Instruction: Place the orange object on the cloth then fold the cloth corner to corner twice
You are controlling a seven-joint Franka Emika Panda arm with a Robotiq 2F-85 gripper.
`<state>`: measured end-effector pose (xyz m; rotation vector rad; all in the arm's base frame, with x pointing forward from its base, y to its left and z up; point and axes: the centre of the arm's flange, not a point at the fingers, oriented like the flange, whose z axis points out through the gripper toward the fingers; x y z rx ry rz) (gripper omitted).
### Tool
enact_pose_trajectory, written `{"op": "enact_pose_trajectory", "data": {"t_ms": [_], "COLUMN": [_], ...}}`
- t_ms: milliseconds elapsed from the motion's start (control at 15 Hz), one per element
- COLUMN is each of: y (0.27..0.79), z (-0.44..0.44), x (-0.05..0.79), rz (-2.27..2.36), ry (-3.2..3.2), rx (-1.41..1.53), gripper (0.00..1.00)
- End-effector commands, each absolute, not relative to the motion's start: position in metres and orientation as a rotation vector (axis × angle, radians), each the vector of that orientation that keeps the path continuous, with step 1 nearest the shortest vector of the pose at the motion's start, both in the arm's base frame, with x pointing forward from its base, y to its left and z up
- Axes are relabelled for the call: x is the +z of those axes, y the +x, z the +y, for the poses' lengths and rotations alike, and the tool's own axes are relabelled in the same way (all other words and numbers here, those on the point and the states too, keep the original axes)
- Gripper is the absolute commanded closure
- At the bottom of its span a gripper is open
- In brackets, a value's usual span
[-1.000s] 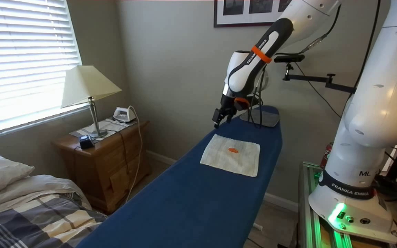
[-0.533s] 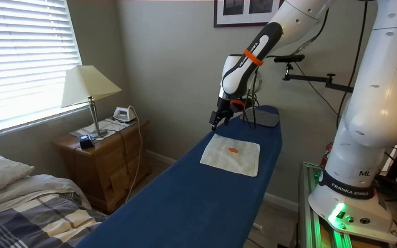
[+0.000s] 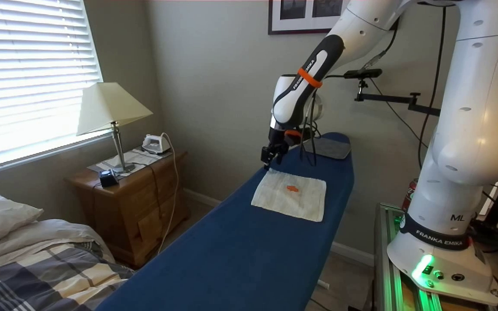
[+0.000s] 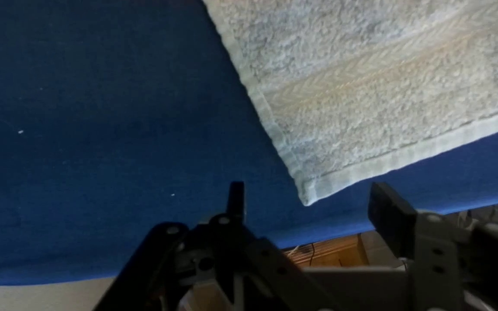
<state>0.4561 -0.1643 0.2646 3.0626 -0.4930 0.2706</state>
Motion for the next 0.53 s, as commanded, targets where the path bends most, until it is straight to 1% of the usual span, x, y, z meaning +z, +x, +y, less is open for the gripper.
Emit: {"op": "enact_pose_trajectory", "data": {"t_ms": [0, 67, 200, 267, 333, 400, 467], "y": [0.4665, 0.467, 0.4683, 0.4686, 0.4687, 0.4691, 0.4695], "z": [-0.1693, -0.1691, -0.1692, -0.1692, -0.1692, -0.1693, -0.1696], "x": [0.2595, 0.2587, 0.2578, 0.2572, 0.2563, 0.2557, 0.2552], "rz": [-0.482, -0.48, -0.473, -0.471, -0.467, -0.465, -0.463], "ry": [3.085, 3.086, 3.085, 3.086, 3.086, 3.085, 3.085], "rx": [0.252, 0.251, 0.247, 0.245, 0.244, 0.243, 0.242], "gripper": [0.18, 0.12, 0.47, 0.55, 0.58, 0.64, 0.73]}}
